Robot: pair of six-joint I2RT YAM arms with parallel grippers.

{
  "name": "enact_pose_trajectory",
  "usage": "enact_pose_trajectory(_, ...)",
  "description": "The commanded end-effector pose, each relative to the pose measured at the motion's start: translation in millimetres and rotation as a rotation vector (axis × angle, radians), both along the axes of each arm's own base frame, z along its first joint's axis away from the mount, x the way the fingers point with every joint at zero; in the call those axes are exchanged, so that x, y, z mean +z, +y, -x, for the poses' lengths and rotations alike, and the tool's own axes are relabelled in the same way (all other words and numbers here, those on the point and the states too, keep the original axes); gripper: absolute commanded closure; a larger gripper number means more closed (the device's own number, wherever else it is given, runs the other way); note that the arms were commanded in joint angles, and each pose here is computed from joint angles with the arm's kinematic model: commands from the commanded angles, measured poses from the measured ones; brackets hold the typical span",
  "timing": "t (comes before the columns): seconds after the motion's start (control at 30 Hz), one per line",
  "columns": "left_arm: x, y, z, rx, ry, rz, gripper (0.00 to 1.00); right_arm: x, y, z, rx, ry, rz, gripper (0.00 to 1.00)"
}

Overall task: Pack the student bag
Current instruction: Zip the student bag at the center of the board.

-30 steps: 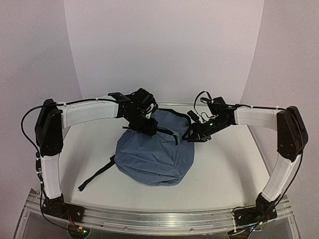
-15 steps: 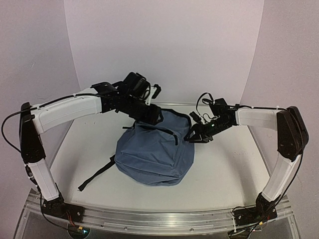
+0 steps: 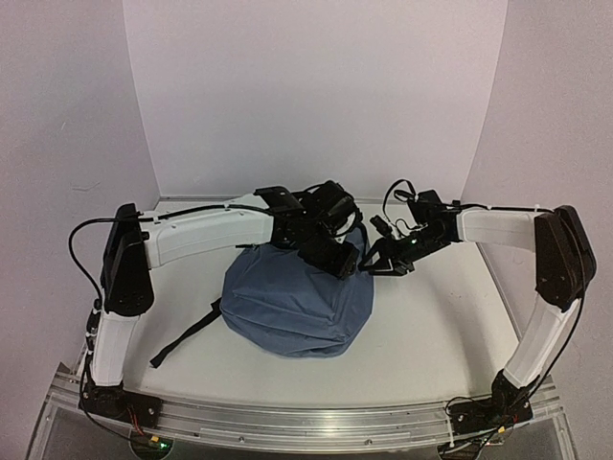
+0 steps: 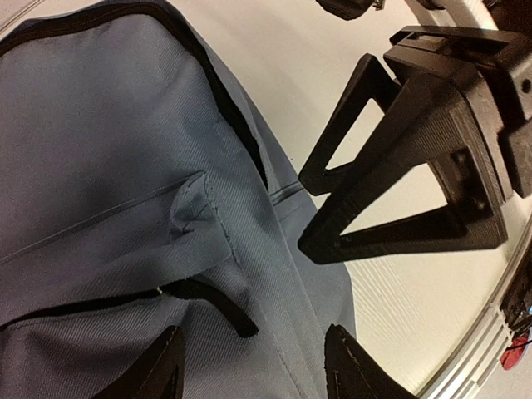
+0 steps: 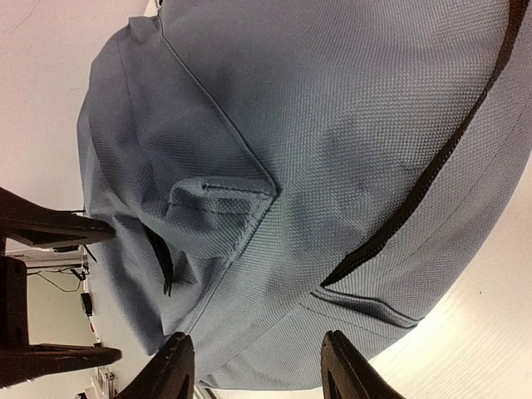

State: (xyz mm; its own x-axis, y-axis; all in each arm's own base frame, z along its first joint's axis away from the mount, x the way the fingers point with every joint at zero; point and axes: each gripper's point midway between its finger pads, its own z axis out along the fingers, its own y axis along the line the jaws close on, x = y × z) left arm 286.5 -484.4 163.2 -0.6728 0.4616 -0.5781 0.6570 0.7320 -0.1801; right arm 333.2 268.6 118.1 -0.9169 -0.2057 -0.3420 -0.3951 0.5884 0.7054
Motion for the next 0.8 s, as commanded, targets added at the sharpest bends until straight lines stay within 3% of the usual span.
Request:
enact_pose_trajectory(0.0, 5.8, -0.3, -12.2, 0.042, -0.041, -0.045, 0.44, 21.8, -1.9, -3.0, -0.008, -0.067, -0.018, 0.48)
enact_pose_trajectory(0.33, -8.5, -1.1, -15.6, 0.051, -0.026, -0.099, 0.58, 21.0, -1.1, -2.7, -0.006, -0.061, -0.023, 0.47)
enact_pose_trajectory(0.77, -26.6, 2.7, -25.6, 0.103, -0.039, -0.161, 0.64, 19.0, 2.0, -3.0, -0.001, -0.037, -0.041, 0.46)
